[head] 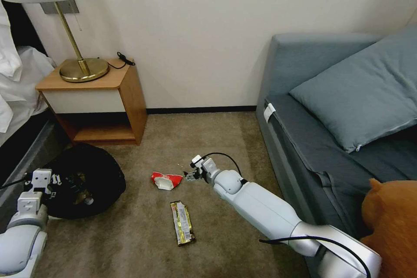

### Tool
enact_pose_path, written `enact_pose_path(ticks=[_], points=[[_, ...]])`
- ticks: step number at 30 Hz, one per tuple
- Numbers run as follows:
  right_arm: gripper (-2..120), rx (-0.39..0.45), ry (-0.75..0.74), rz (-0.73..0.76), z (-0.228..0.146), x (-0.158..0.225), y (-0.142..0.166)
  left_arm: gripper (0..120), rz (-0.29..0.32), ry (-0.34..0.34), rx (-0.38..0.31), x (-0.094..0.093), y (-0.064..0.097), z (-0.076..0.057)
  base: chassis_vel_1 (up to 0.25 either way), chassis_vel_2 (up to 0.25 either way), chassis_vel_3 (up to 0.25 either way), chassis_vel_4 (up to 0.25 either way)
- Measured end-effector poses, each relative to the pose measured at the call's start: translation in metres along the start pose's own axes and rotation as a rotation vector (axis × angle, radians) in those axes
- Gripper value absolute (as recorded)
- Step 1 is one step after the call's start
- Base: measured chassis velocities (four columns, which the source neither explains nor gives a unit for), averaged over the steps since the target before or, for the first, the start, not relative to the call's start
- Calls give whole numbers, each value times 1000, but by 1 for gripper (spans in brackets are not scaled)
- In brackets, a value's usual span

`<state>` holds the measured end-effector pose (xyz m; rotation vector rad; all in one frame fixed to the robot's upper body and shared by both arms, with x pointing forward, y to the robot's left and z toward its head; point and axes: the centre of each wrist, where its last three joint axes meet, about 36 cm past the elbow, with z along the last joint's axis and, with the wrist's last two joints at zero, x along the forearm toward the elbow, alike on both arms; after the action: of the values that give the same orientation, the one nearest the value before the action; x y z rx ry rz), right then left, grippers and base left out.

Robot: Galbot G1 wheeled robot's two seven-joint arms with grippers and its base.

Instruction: Pick up the trash bin, then pick up the garbage on the floor and place it into the trash bin.

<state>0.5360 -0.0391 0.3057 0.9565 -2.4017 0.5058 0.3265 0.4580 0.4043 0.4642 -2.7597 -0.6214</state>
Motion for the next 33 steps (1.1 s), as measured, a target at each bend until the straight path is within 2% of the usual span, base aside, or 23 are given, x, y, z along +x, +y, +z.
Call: enact_pose_path(ticks=[6, 13, 18, 24, 33], points=[[100, 16, 11, -72, 1, 9, 33, 4, -22, 9, -29, 2, 1, 8, 0, 0, 0, 0], [100, 41, 33, -139, 10, 20, 62, 4, -34, -1, -54, -8, 2, 17, 0, 0, 0, 0], [100, 59, 52, -153, 21, 20, 68, 4, -40, -1, -61, -17, 6, 19, 0, 0, 0, 0], [100, 68, 74, -159, 39, 15, 78, 4, -48, 1, -64, -28, 10, 32, 0, 0, 0, 0], [100, 104, 99, -149, 63, 4, 84, 4, -53, 8, -68, -30, 13, 38, 0, 0, 0, 0]])
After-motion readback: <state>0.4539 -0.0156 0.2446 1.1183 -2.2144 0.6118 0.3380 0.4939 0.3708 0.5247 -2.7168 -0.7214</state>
